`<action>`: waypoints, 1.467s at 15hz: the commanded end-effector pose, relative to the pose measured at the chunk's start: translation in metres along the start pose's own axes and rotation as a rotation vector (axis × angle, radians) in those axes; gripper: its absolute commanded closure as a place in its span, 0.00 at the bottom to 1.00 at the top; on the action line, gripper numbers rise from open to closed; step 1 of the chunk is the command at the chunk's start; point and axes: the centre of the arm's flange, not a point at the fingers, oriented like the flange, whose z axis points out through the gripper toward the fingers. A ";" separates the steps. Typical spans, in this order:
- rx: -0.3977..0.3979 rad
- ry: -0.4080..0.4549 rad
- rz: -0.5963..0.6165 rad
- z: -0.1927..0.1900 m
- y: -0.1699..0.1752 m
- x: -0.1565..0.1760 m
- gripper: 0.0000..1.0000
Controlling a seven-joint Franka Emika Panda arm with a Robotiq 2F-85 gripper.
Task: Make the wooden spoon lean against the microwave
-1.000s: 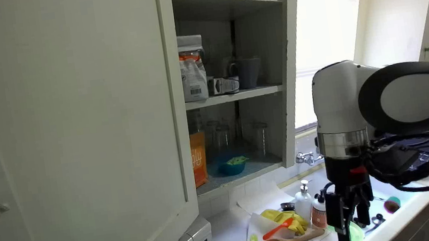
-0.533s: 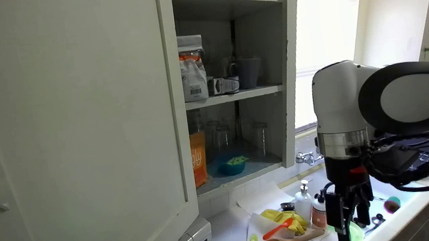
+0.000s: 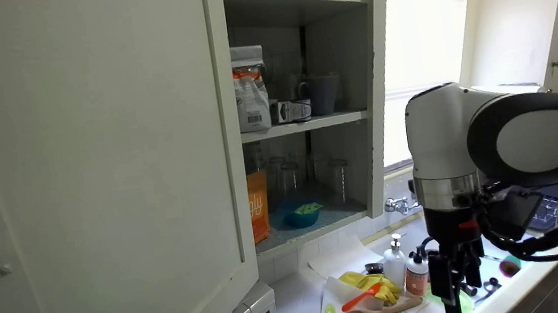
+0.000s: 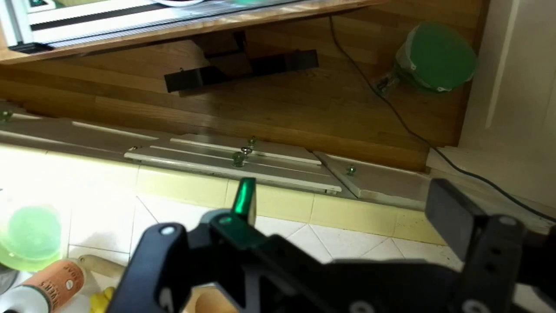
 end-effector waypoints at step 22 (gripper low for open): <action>-0.294 0.014 -0.571 0.147 0.134 0.101 0.00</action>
